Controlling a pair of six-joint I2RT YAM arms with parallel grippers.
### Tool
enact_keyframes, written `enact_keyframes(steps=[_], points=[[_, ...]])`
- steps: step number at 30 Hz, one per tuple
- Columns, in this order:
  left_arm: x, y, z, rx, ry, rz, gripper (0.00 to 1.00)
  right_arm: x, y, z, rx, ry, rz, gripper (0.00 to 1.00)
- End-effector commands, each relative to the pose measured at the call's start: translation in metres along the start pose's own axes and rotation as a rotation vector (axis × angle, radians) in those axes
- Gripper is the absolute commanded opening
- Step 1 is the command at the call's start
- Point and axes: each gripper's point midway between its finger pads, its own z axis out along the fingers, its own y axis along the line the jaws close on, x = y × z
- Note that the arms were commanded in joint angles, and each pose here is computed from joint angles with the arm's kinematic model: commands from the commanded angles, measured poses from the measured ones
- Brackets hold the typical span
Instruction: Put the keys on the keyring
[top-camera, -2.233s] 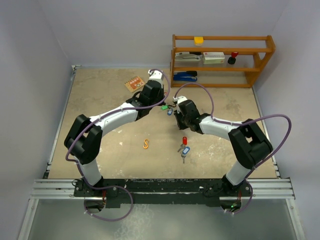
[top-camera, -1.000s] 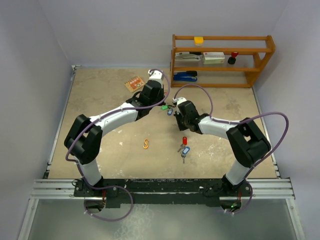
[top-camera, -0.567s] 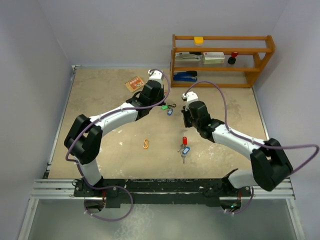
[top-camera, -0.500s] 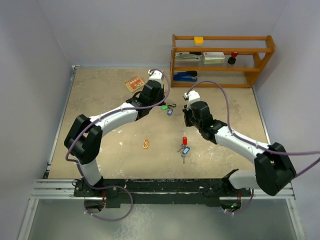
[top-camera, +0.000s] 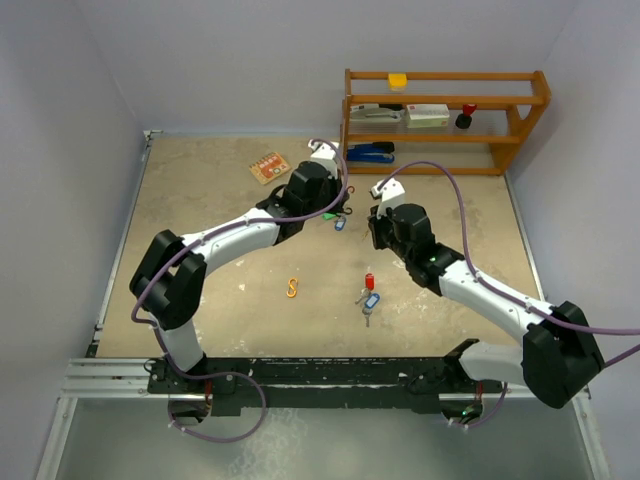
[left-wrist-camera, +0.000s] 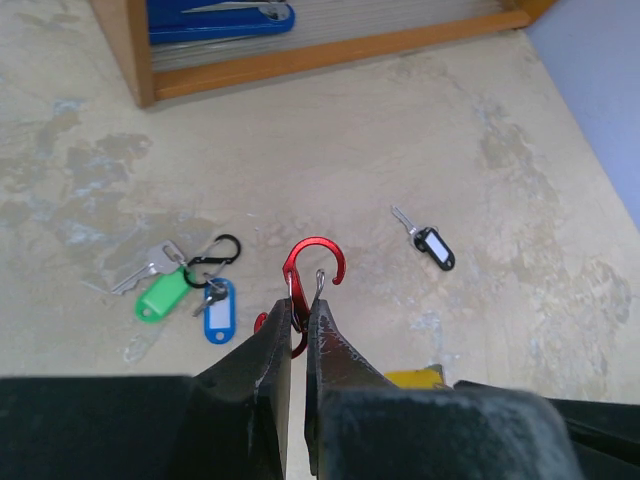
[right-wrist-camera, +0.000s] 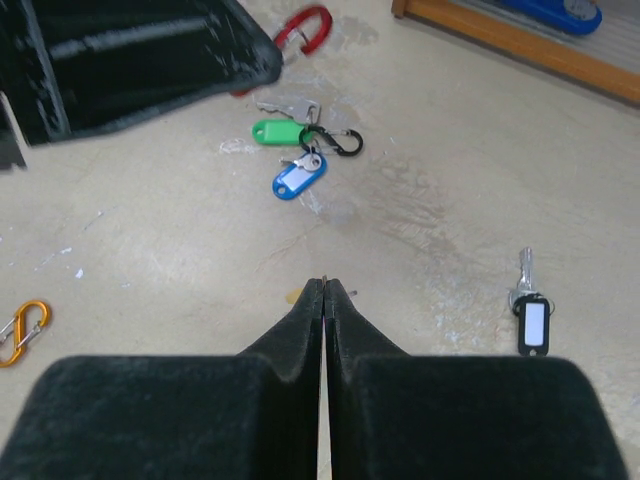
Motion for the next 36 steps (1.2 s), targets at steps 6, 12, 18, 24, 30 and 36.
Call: enact_keyframes(steps=[6,12,18,24,30,36], points=[[-0.019,-0.042,-0.005,0.168,-0.037,0.01,0.0,-0.071,0.002,0.008,-0.016,-0.168,-0.031,0.0],[-0.012,-0.043,-0.005,0.173,0.013,0.047,0.0,-0.082,0.001,0.012,-0.027,-0.184,-0.034,0.0],[-0.004,-0.046,-0.002,0.193,0.055,0.058,0.0,-0.083,0.001,0.012,-0.032,-0.191,-0.035,0.0],[0.001,-0.048,-0.001,0.213,0.077,0.064,0.0,-0.082,-0.003,0.011,-0.026,-0.191,-0.038,0.0],[0.003,-0.049,-0.002,0.224,0.085,0.068,0.0,-0.078,-0.004,0.014,-0.027,-0.178,-0.038,0.0],[0.004,-0.053,-0.002,0.243,0.09,0.069,0.0,-0.074,-0.004,0.018,-0.03,-0.166,-0.038,0.0]])
